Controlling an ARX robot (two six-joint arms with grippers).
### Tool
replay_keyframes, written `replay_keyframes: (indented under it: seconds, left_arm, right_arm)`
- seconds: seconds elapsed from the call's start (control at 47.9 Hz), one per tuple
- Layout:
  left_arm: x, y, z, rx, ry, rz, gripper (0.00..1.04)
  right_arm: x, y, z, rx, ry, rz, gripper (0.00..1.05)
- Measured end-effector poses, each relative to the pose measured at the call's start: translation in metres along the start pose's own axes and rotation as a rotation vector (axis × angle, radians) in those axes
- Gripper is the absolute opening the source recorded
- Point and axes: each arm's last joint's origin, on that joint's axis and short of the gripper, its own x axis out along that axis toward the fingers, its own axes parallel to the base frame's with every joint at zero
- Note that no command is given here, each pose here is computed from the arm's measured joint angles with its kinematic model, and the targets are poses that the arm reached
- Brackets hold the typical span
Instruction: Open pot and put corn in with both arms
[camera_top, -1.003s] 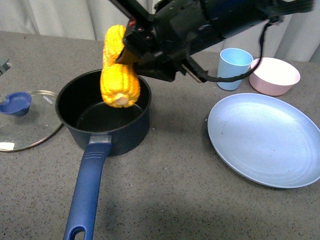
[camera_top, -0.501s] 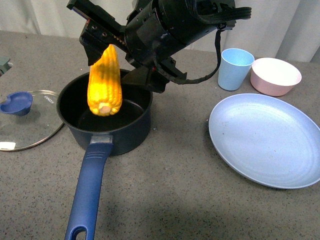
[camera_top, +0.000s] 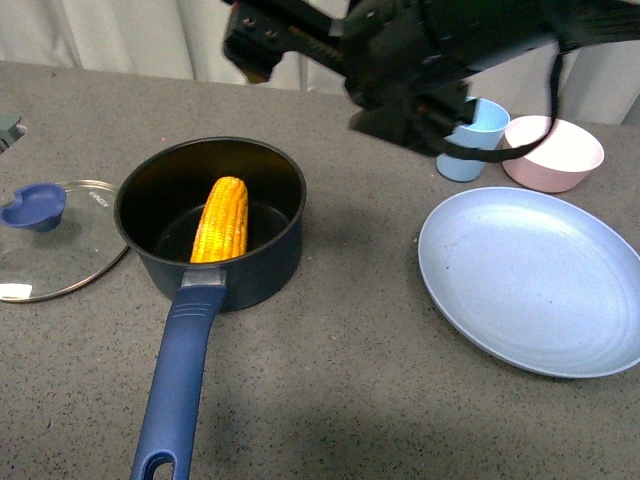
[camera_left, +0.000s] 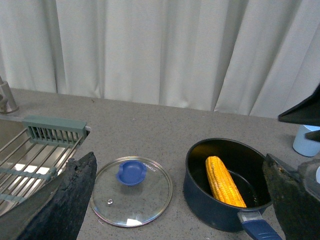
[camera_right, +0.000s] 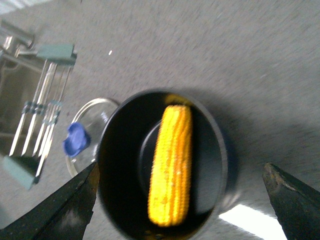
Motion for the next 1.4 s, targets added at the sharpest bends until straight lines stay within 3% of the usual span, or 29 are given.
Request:
replay_keyframes:
  seconds: [0.146, 0.272, 0.355, 0.46, 0.731, 1.4]
  left_arm:
    - [0.0, 0.0, 0.0, 0.0, 0.0, 0.0, 0.98]
    - [0.0, 0.0, 0.0, 0.0, 0.0, 0.0, 0.98]
    - [0.0, 0.0, 0.0, 0.0, -0.001, -0.002, 0.98]
    - [0.0, 0.0, 0.0, 0.0, 0.001, 0.0, 0.98]
    - [0.0, 0.0, 0.0, 0.0, 0.001, 0.0, 0.98]
    - [0.0, 0.0, 0.0, 0.0, 0.001, 0.0, 0.98]
  right_arm:
    - [-0.057, -0.03, -0.002, -0.069, -0.18, -0.104, 0.96]
    - [-0.096, -0.076, -0.026, -0.079, -0.241, -0.238, 0.94]
    - [-0.109, -0.101, -0.045, -0.252, -0.562, -0.438, 0.77]
    - [-0.142, -0.106, -0.057, -0.371, -0.769, -0.437, 0.54]
    - [-0.184, -0.116, -0.083, -0.415, -0.777, -0.451, 0.02]
    - [-0.238, -0.122, -0.123, -0.418, -0.79, -0.45, 0.01]
